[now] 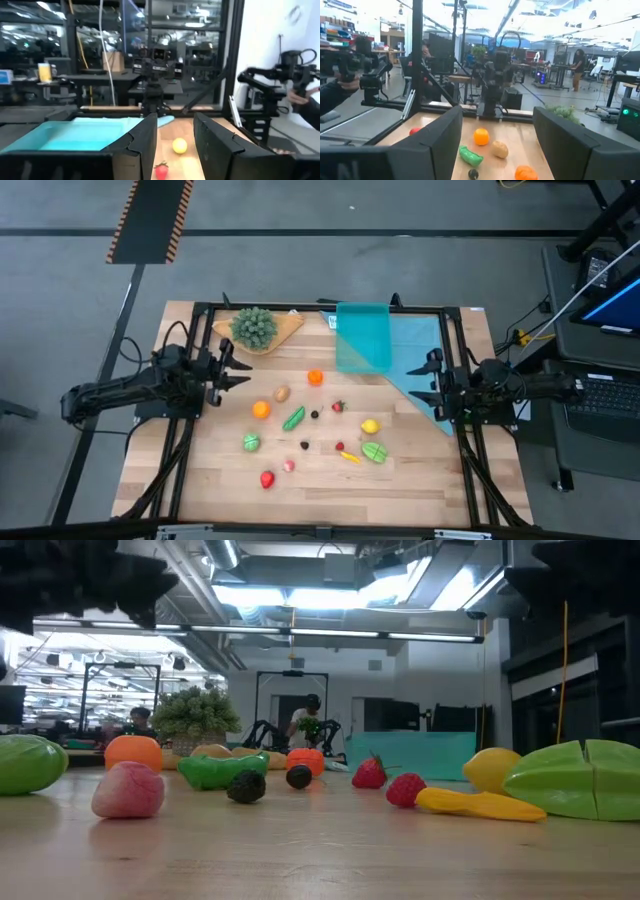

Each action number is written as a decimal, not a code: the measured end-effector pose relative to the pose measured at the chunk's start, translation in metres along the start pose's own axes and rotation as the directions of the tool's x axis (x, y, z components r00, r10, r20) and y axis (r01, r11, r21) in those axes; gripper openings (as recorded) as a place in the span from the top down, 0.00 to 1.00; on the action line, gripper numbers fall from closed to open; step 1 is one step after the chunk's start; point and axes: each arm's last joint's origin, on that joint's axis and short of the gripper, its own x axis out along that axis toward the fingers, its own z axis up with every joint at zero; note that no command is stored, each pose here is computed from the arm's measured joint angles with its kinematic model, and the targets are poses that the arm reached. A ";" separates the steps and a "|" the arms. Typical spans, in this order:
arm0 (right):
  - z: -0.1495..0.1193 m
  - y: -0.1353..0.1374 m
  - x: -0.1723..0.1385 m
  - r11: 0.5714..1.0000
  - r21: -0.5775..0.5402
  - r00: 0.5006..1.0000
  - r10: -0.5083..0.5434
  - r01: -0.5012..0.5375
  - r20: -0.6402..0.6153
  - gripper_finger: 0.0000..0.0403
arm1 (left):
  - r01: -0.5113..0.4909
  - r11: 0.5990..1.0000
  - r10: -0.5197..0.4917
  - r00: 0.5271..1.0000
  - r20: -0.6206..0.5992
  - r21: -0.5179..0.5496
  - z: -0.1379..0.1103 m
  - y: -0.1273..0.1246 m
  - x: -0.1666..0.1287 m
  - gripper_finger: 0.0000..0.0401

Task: Pick and placing Produce into tupperware
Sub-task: Put the yellow lemon into the blue bin

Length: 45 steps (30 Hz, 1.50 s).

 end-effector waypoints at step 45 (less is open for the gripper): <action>0.025 0.024 0.129 0.991 0.131 0.709 0.112 -0.028 -0.696 0.39 | 0.007 0.999 0.016 0.856 -0.517 0.043 0.012 -0.043 0.065 0.79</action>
